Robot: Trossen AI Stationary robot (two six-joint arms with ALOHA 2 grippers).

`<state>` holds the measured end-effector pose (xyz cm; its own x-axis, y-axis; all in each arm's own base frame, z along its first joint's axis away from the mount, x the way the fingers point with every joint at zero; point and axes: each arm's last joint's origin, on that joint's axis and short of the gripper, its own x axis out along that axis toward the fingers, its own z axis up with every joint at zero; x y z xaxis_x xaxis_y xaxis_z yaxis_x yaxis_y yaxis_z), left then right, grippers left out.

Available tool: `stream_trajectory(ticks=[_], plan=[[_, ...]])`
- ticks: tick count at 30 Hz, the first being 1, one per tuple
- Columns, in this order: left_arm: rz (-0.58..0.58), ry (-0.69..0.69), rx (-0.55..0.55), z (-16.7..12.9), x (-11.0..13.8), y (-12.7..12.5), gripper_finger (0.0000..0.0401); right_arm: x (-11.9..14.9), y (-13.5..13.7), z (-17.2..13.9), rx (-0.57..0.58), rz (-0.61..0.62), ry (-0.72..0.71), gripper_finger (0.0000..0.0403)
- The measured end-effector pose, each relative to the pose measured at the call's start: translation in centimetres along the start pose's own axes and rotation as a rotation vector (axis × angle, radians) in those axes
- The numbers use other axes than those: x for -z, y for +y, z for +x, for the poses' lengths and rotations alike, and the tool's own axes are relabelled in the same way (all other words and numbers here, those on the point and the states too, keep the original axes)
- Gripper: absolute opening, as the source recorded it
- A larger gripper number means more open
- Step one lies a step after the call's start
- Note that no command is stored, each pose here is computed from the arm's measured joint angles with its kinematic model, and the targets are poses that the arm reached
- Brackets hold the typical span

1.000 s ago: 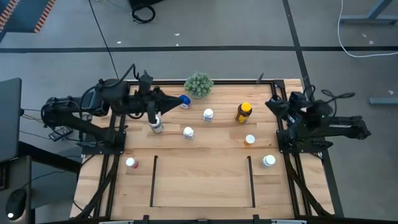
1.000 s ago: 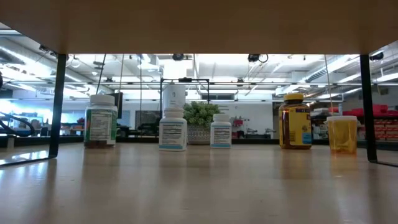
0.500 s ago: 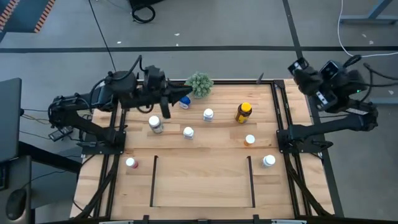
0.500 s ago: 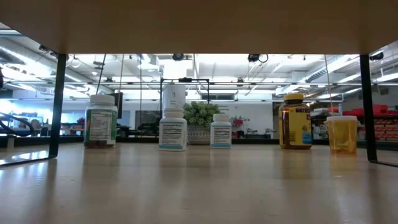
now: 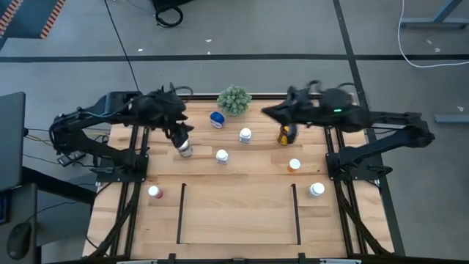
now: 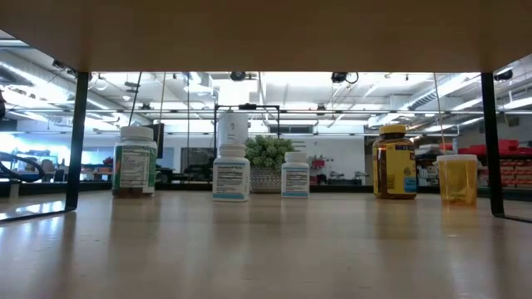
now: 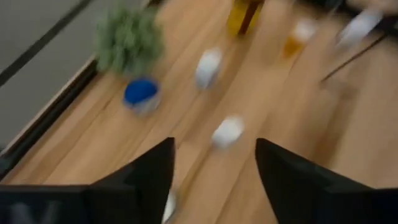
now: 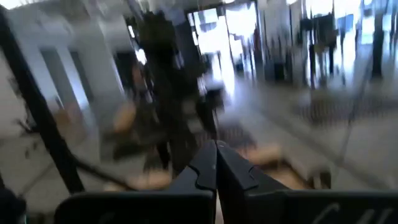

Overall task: Pick and place medicine bottles onto shelf by color
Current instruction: Put the green pill bottle on the shelf

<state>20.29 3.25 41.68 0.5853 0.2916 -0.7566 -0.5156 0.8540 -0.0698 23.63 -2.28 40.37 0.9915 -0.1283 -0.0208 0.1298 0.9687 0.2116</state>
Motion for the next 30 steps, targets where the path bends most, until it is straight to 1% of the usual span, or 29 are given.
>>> stream_trajectory(ticks=[3, 5, 7, 9, 10, 12, 14, 16, 18, 20, 23, 27, 30], plan=[[0.032, 0.108, -0.054, 1.1, 0.9, 0.6, 0.0265, 2.9, -1.3, 2.2, 0.026, 0.094, 0.213, 0.0018], [0.035, 0.132, -0.069, 1.7, 1.4, 0.8, 0.0275, 4.2, -1.7, 3.3, 0.044, 0.154, 0.290, 0.0026], [0.039, 0.153, -0.074, 2.3, 1.7, 0.8, 0.0279, 4.7, -1.7, 4.3, 0.046, 0.230, 0.294, 0.0030], [0.042, 0.159, -0.070, 2.6, 1.9, 0.7, 0.0279, 4.8, -1.7, 5.1, 0.041, 0.313, 0.254, 0.0031], [0.044, 0.155, -0.065, 2.7, 1.9, 0.6, 0.0277, 4.8, -1.7, 5.4, 0.036, 0.323, 0.235, 0.0031], [0.044, 0.147, -0.058, 2.8, 1.8, 0.6, 0.0275, 4.5, -1.7, 5.9, 0.016, 0.289, 0.188, 0.0032], [0.036, 0.142, -0.057, 2.9, 1.8, 0.5, 0.0273, 4.5, -2.1, 6.0, 0.027, 0.243, 0.191, 0.0033], [0.024, 0.143, -0.063, 2.9, 1.7, 0.6, 0.0273, 4.9, -2.5, 5.8, 0.048, 0.213, 0.238, 0.0039], [0.018, 0.159, -0.076, 2.9, 1.8, 0.9, 0.0273, 5.2, -2.9, 5.5, 0.072, 0.182, 0.289, 0.0053], [0.003, 0.185, -0.097, 3.1, 1.9, 1.3, 0.0272, 5.5, -3.2, 5.0, 0.094, 0.156, 0.339, 0.0076], [-0.012, 0.226, -0.130, 4.0, 1.7, 1.8, 0.0272, 5.8, -3.7, 4.7, 0.138, 0.145, 0.381, 0.0123], [-0.029, 0.282, -0.179, 5.7, 1.1, 3.0, 0.0272, 6.0, -4.1, 4.5, 0.196, 0.141, 0.395, 0.0187], [-0.058, 0.350, -0.165, 7.4, 0.8, 3.7, 0.0272, 6.1, -4.1, 4.4, 0.208, 0.143, 0.408, 0.0226]])
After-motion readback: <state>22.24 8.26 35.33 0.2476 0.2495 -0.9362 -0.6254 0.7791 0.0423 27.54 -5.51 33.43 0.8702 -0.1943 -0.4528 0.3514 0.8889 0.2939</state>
